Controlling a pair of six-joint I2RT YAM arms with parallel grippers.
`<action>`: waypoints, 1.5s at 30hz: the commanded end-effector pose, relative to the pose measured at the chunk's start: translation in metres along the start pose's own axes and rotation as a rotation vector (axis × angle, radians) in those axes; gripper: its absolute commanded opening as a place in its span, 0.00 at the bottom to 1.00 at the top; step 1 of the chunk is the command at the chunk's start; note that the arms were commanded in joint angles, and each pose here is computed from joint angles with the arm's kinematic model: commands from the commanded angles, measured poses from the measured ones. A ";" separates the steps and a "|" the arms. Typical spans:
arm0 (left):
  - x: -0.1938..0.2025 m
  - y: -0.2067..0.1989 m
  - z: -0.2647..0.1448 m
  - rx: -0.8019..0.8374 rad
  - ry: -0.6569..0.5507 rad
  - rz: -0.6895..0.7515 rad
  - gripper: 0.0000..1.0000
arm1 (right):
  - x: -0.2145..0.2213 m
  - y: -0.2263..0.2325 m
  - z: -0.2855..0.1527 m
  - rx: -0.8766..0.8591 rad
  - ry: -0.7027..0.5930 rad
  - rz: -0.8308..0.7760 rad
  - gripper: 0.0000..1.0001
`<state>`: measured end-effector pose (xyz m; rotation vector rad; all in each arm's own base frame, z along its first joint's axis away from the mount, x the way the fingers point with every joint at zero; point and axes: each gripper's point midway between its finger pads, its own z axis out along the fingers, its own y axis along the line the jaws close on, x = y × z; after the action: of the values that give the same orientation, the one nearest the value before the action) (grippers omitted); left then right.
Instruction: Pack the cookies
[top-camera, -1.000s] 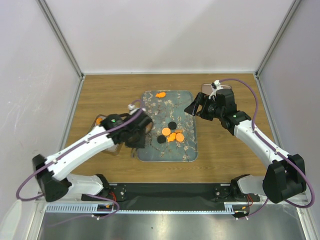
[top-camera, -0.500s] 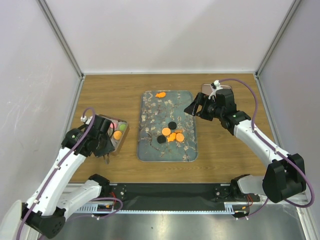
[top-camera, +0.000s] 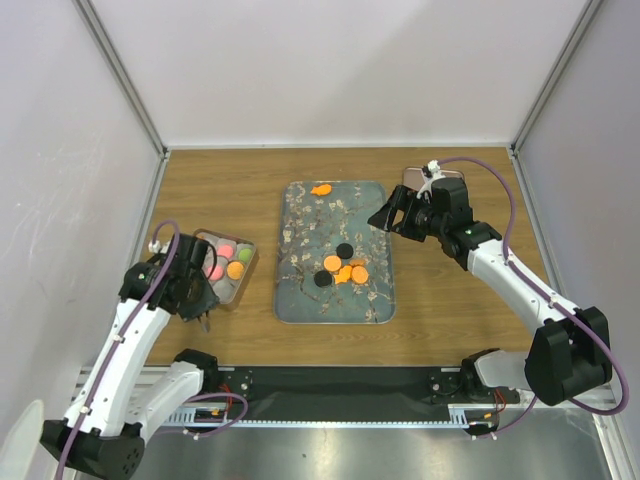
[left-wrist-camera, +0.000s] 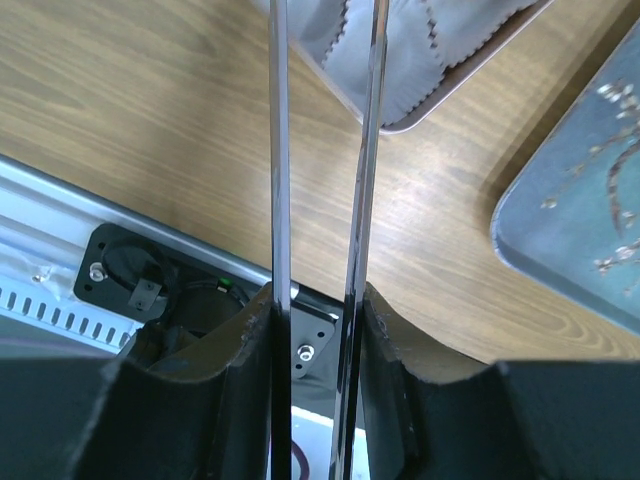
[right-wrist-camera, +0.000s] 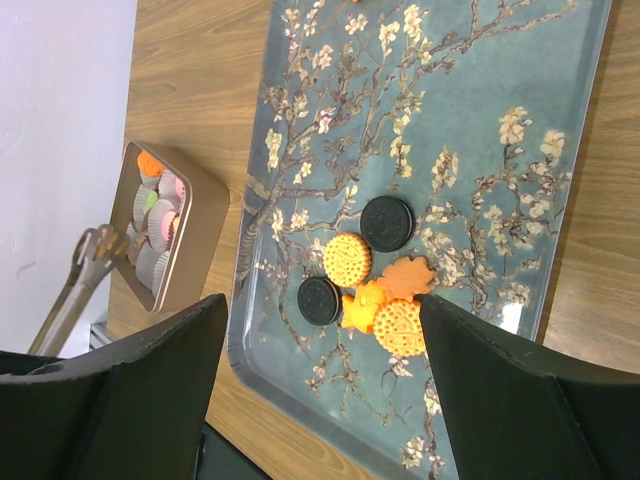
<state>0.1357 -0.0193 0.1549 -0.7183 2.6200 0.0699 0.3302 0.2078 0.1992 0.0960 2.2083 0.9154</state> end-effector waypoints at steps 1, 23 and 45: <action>0.015 0.010 0.001 -0.020 0.058 0.024 0.36 | -0.010 0.015 -0.002 -0.048 -0.023 -0.014 0.85; 0.043 0.022 0.004 -0.024 0.124 0.000 0.36 | -0.011 0.015 -0.003 -0.046 -0.027 -0.013 0.85; 0.038 0.023 0.000 -0.026 0.103 -0.003 0.44 | -0.011 0.017 -0.004 -0.052 -0.031 -0.017 0.85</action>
<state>0.1160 -0.0263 0.1356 -0.7281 2.6683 0.0002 0.3294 0.2087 0.1996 0.0973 2.2100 0.9247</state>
